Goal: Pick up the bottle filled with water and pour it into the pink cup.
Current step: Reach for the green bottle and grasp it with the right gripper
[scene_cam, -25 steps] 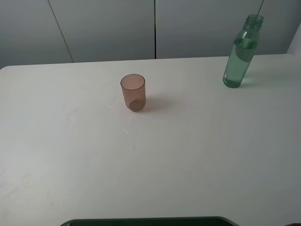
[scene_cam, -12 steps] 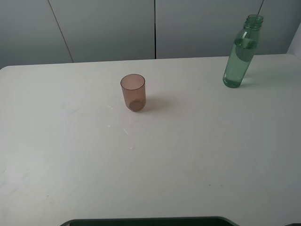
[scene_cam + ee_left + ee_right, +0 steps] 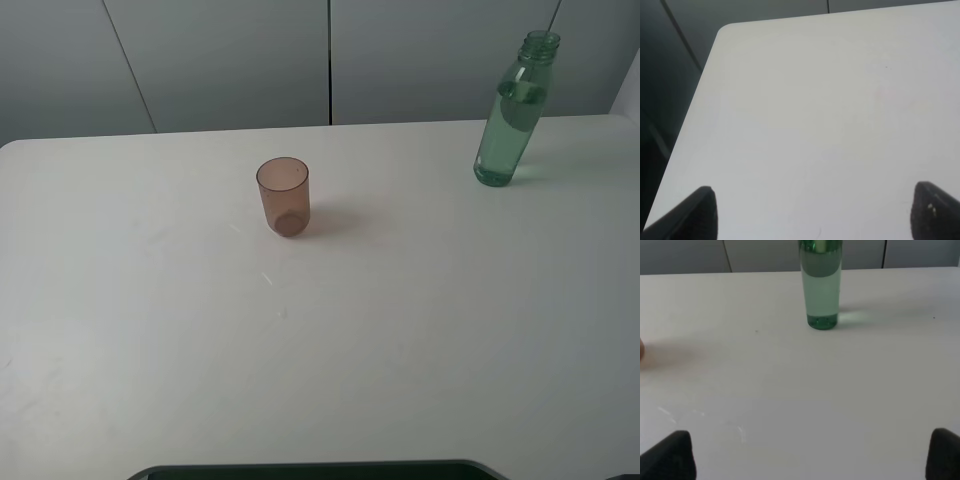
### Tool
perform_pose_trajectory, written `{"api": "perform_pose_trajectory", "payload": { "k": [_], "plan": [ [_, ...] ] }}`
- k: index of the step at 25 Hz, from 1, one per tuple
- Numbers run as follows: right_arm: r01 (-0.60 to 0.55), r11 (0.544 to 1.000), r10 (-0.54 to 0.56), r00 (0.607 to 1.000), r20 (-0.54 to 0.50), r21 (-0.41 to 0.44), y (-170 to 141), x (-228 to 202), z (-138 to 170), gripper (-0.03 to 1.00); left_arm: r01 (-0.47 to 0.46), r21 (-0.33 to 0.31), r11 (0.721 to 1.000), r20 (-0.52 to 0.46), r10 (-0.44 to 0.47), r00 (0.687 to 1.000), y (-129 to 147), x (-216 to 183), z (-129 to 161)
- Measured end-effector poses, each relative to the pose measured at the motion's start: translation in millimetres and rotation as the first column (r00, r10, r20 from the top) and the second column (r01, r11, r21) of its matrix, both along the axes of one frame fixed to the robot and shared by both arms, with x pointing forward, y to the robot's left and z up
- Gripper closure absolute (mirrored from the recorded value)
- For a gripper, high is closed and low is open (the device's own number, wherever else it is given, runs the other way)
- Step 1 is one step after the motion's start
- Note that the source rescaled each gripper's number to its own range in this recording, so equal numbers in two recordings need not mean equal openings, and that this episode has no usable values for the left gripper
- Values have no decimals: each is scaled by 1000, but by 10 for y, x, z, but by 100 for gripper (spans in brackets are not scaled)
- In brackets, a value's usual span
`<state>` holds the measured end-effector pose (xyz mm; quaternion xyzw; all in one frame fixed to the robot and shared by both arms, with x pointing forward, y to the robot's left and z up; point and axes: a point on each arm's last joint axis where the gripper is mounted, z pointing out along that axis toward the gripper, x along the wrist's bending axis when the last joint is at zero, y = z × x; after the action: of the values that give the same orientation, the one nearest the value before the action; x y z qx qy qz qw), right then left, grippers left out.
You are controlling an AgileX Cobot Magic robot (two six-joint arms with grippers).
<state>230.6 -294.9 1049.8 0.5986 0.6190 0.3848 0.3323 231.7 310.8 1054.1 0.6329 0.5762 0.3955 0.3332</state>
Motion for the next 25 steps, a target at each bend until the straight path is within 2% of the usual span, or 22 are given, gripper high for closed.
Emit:
{"api": "perform_pose_trajectory", "payload": {
  "k": [4, 11, 15, 19, 21, 25],
  "plan": [
    [-36, 998, 35, 999, 29, 51, 49, -39, 95, -3, 0, 0, 1000, 0, 0, 1000, 0, 0, 0],
    [-53, 996, 39, 982, 184, 73, 64, -15, 433, -3, 0, 0, 1000, 0, 0, 1000, 0, 0, 0],
    [-42, 995, 23, 979, 203, 88, 67, 254, 549, -3, 0, 0, 1000, 0, 0, 1000, 0, 0, 0],
    [-35, 994, 4, 957, 289, 104, 71, 606, 703, -3, 0, 0, 1000, 0, 0, 1000, 0, 0, 0],
    [-25, 996, -8, 937, 351, 90, 61, 779, 778, -3, 0, 0, 1000, 0, 0, 1000, 0, 0, 0],
    [-2, 999, -18, 917, 399, 48, 47, 1156, 823, -3, 0, 0, 1000, 0, 0, 1000, 0, 0, 0]
  ]
}}
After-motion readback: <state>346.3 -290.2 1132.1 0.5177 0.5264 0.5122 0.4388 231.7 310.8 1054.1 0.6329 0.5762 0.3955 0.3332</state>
